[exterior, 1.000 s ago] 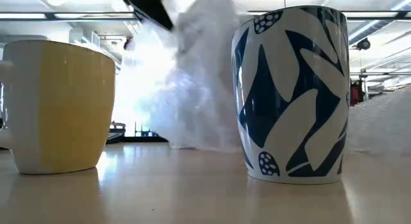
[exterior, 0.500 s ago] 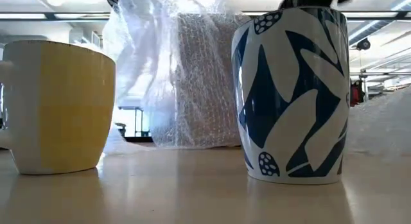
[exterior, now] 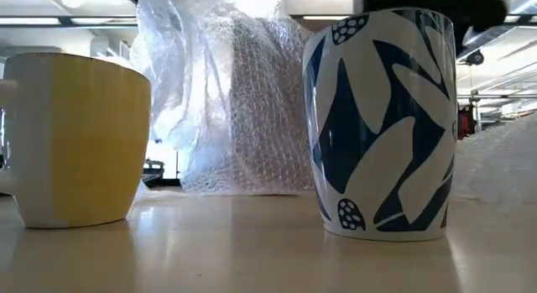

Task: Wrap mug
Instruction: Prepare the bubble wrap

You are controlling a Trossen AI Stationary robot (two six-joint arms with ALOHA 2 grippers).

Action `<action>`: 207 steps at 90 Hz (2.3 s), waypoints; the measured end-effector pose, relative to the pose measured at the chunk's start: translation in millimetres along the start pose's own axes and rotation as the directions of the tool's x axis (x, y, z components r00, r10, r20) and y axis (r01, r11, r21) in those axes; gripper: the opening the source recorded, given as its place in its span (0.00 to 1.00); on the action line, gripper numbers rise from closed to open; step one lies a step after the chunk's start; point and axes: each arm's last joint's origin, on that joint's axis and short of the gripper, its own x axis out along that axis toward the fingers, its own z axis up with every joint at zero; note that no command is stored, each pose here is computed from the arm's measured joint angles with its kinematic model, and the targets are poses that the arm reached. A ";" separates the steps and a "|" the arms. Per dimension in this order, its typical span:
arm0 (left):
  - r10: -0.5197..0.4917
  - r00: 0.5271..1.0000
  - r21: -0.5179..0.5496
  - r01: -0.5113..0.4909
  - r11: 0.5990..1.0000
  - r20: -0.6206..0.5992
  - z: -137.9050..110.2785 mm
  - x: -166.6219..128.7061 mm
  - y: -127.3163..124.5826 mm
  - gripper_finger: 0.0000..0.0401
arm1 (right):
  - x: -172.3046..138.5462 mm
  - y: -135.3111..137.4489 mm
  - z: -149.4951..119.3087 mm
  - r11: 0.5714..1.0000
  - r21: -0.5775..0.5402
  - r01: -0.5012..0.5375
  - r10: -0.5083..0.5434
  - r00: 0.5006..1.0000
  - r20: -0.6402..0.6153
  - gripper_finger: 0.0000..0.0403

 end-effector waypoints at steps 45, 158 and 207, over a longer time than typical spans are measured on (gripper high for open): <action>-0.004 1.000 0.007 0.004 1.000 -0.002 0.0 -0.1 -0.1 0.00 | 49.5 10.2 2.9 0.994 -0.024 0.108 -0.105 0.990 0.093 0.49; -0.076 0.931 -0.084 0.049 0.995 -0.358 -48.5 13.5 -62.3 0.00 | -10.6 24.4 10.9 0.886 -0.070 0.457 -0.452 0.888 0.082 0.03; -0.480 0.835 -0.318 0.394 0.863 -0.269 -15.3 -15.7 -79.3 0.46 | -11.2 24.7 36.1 0.940 -0.163 0.301 -0.262 0.939 0.222 0.40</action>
